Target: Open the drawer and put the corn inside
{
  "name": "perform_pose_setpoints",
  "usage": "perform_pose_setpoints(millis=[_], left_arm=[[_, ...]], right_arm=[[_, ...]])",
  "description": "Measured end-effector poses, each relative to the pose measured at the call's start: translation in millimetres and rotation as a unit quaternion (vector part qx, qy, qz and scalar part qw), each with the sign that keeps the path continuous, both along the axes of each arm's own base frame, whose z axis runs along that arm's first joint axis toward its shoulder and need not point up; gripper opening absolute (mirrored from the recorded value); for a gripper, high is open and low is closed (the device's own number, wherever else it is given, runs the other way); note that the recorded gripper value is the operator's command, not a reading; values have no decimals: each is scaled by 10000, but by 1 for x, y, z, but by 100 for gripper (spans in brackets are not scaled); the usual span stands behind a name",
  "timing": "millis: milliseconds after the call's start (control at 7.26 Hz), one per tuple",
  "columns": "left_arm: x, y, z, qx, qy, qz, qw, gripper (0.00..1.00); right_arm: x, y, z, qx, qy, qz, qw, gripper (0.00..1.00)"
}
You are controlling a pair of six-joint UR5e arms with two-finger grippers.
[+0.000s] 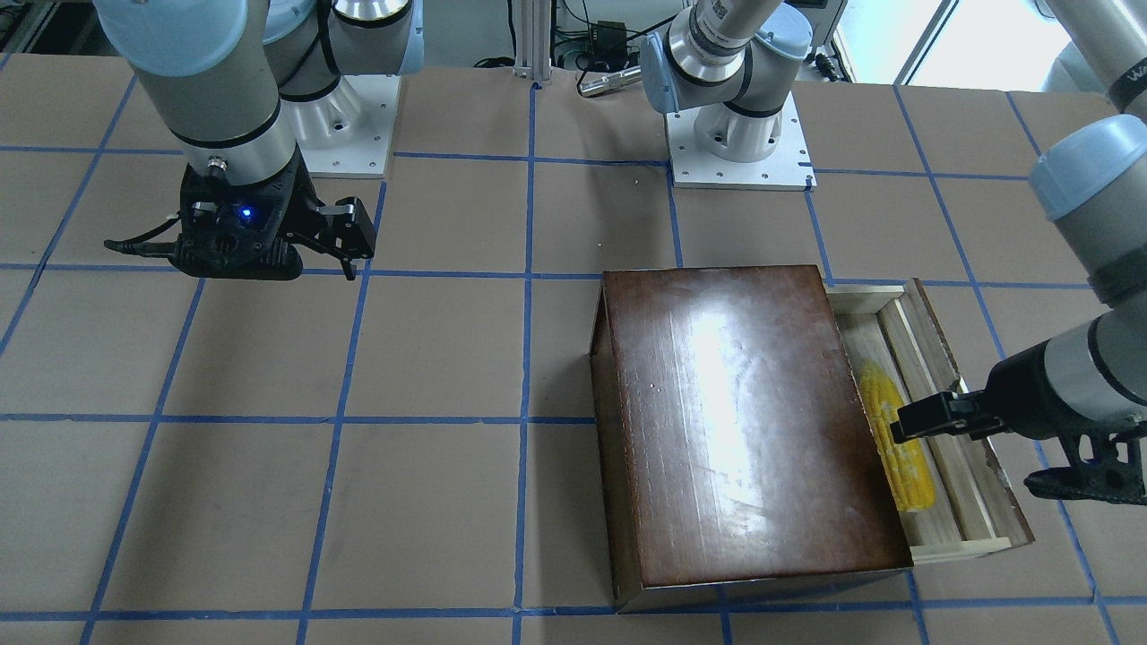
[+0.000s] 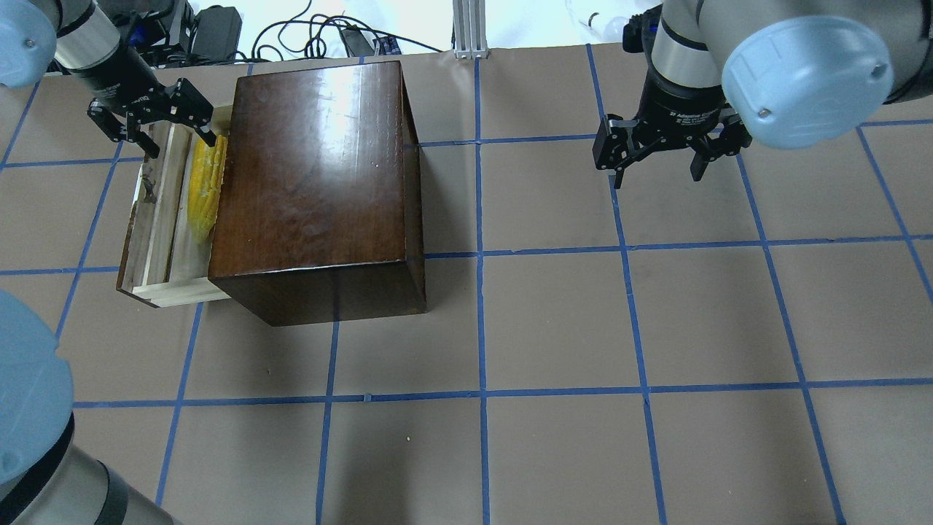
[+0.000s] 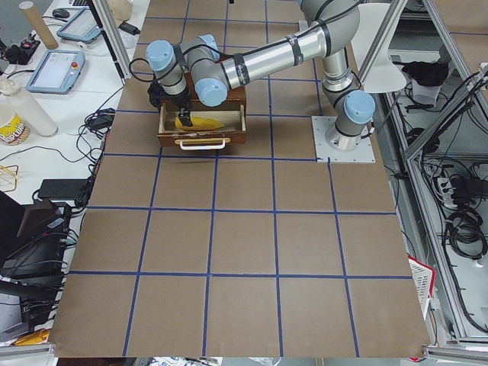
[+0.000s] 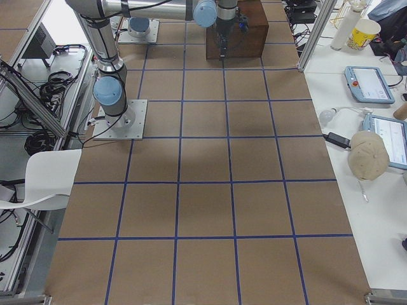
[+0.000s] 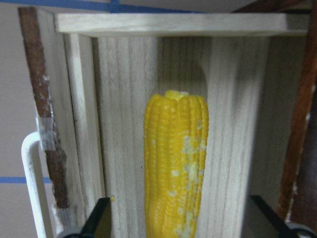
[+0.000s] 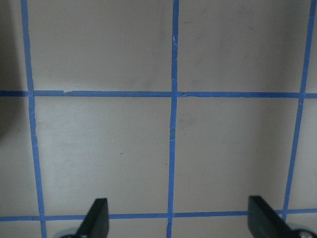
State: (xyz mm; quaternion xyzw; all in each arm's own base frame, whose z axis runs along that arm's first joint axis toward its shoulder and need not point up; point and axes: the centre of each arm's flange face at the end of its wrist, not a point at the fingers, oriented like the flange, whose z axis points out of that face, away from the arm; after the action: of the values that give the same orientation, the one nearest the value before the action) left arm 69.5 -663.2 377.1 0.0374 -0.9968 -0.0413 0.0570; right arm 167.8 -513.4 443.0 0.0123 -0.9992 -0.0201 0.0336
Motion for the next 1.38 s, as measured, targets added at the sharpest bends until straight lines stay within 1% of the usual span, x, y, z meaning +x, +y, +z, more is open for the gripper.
perform_pose_setpoints(millis=[275,413,551,688,826,1101,1377], left_arm=[[0,-3,43,-246,-113,-5,9996,100],[-6,-3,64,-278,-145,-15,9995,100],[-29,-2,78,-247,-173,23,9995,100],[-67,0,88,-217,-241,99,9994,100],[-113,6,97,-224,-336,56,9992,100],[-187,31,102,-196,-476,-305,9982,100],[-209,62,95,-66,-678,-532,9963,100]], right_arm=[[0,0,0,-1,0,0,10000,100],[0,0,0,-2,0,0,10000,100],[0,0,0,-2,-2,0,10000,100],[0,0,0,-2,-7,0,10000,100],[0,0,0,-2,-12,0,10000,100],[0,0,0,3,-20,-1,10000,100],[0,0,0,5,-19,-1,10000,100]])
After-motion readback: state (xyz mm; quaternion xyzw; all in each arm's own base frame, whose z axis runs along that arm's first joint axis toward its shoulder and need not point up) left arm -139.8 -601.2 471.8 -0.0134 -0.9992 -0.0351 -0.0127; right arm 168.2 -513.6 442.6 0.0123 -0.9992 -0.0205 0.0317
